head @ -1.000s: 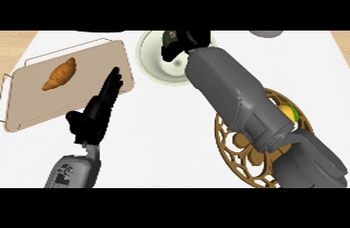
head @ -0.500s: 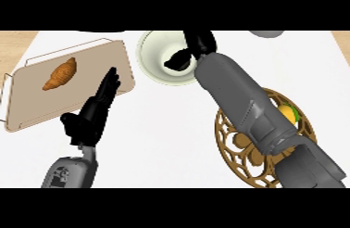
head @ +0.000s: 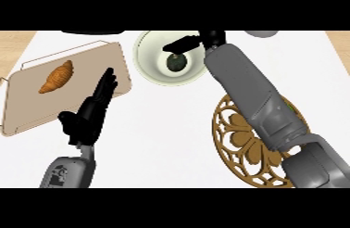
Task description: Pick the squash from the placemat and place it in the bowl
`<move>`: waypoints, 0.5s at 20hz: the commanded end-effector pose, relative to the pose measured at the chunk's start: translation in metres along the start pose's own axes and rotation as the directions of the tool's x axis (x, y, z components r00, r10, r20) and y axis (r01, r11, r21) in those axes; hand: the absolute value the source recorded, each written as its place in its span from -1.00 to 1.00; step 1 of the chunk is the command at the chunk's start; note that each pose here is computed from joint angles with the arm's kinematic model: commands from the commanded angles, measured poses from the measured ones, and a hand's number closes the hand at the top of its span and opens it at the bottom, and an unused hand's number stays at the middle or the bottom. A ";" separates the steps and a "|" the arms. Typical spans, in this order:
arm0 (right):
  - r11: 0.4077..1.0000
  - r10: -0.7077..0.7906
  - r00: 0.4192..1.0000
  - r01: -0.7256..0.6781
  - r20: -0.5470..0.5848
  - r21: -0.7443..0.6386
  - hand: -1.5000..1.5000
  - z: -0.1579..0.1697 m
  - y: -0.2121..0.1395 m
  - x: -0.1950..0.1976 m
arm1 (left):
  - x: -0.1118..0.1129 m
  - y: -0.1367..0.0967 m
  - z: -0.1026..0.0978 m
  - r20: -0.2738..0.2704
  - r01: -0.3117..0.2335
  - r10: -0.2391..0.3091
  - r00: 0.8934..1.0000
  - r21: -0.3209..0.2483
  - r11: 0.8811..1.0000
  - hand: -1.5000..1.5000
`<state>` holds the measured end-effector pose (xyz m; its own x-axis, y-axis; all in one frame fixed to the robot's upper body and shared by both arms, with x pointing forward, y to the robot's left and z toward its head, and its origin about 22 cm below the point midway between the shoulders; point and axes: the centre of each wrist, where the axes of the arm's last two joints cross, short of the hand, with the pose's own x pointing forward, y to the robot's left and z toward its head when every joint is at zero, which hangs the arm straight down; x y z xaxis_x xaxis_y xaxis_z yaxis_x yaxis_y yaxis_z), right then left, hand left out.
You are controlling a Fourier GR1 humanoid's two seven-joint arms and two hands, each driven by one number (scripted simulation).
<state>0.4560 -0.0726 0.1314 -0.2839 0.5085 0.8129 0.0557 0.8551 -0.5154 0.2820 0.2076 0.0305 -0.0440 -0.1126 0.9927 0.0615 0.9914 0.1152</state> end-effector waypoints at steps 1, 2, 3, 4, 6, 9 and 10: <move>0.993 -0.115 0.993 0.114 -0.025 -0.036 -1.00 -0.006 -0.024 -0.009 | 0.007 0.004 0.003 -0.003 -0.005 0.005 1.000 -0.005 1.000 0.00; 0.993 -0.120 0.991 0.119 -0.054 -0.014 -1.00 0.002 -0.003 -0.006 | -0.005 0.001 0.011 -0.020 -0.001 0.001 1.000 0.013 1.000 0.00; 0.988 -0.152 0.987 0.151 -0.056 -0.020 -1.00 -0.013 -0.029 0.004 | 0.000 0.010 0.007 0.004 -0.009 0.009 1.000 0.004 1.000 0.00; 0.985 -0.170 0.984 0.170 -0.055 -0.018 -1.00 -0.008 -0.030 -0.012 | 0.007 0.014 -0.012 0.011 -0.012 0.012 1.000 0.017 1.000 0.00; 0.973 -0.233 0.970 0.232 -0.066 -0.017 -1.00 -0.002 -0.038 -0.027 | -0.007 0.002 0.014 -0.001 0.005 -0.005 1.000 0.043 0.999 0.00; 0.962 -0.270 0.961 0.272 -0.055 0.022 -1.00 0.000 -0.048 -0.038 | 0.015 0.000 0.009 -0.005 0.001 -0.001 1.000 0.001 1.000 0.00; 0.959 -0.275 0.960 0.278 -0.059 0.058 -1.00 -0.002 -0.051 -0.027 | 0.002 0.018 0.022 -0.003 -0.008 0.008 1.000 0.031 0.999 0.00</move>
<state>0.4639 -0.1168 0.1350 -0.2325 0.3127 0.9210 -0.0227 0.9449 -0.3265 0.2731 0.2122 0.0322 -0.0370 -0.1106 0.9932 0.0417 0.9928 0.1121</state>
